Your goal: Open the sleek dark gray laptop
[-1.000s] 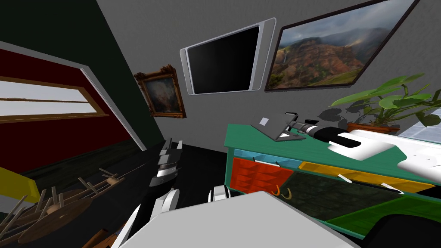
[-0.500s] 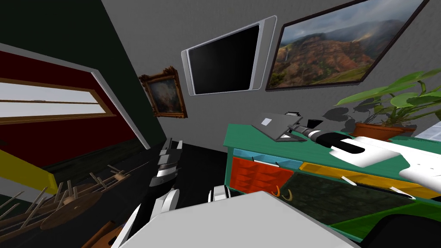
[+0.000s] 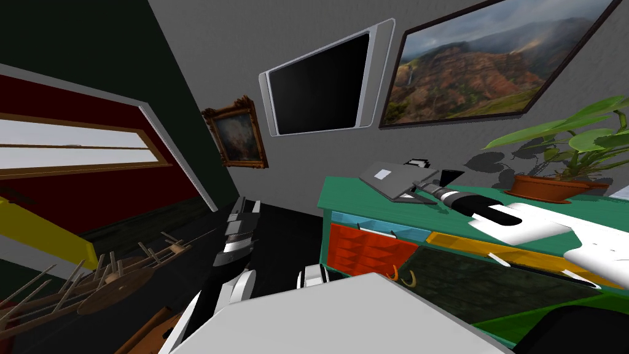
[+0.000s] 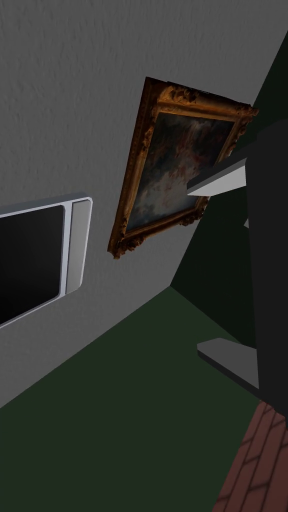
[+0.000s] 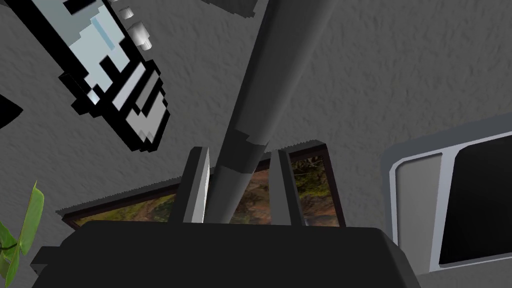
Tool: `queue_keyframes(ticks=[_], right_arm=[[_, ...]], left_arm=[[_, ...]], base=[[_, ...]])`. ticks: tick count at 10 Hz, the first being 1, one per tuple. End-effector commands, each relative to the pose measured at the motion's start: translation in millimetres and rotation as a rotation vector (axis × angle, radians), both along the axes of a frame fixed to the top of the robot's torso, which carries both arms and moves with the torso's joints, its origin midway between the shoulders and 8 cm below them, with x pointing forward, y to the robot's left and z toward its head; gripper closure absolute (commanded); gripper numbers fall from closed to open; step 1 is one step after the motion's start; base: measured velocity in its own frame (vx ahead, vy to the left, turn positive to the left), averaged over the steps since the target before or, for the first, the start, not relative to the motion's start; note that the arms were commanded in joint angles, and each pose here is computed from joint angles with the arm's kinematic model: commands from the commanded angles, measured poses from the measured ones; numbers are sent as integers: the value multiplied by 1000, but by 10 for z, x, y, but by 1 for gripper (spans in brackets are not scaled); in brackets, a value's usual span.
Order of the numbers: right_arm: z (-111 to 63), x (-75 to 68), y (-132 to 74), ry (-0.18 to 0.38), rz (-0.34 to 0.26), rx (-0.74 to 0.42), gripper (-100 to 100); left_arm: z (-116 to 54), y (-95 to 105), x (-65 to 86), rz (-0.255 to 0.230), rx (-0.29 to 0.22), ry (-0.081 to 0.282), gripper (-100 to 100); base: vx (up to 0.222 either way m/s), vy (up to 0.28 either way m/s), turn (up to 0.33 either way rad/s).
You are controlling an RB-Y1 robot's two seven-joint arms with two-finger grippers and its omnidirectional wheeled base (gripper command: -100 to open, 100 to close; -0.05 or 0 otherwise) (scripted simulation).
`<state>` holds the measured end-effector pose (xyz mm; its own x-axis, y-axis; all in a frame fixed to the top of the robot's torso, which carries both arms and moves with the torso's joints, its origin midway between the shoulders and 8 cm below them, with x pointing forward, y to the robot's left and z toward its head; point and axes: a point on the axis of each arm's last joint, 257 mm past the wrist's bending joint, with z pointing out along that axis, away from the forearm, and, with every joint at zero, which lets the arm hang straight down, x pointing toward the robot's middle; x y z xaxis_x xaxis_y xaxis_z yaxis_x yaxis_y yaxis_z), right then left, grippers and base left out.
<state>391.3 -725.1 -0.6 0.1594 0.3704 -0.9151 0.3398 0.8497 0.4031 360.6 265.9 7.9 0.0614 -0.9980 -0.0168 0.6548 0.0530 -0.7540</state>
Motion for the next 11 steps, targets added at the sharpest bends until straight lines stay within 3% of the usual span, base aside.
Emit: queue_keyframes(ticks=[1, 2, 3, 5, 10, 11], right_arm=[[-297, -87, -55, -16, -15, 81, 100], [-411, -120, -72, -30, -23, 120, 100], [-411, -120, -72, -30, -23, 120, 100], [-642, -175, -87, -58, -36, 197, 100], [-885, -217, -78, -87, -48, 275, 100], [-562, -168, -128, -111, -43, 254, -100]], left_arm=[[0, 0, 0, 0, 0, 0, 0], [0, 0, 0, 0, 0, 0, 0], [0, 0, 0, 0, 0, 0, 0], [0, 0, 0, 0, 0, 0, 0], [-1, 0, 0, 0, 0, 0, 0], [-1, 0, 0, 0, 0, 0, 0]], base=[[-24, -36, 57], [-16, -45, 72], [-14, -40, 11], [-23, -39, 48], [-17, -29, 28], [-13, 6, -41]])
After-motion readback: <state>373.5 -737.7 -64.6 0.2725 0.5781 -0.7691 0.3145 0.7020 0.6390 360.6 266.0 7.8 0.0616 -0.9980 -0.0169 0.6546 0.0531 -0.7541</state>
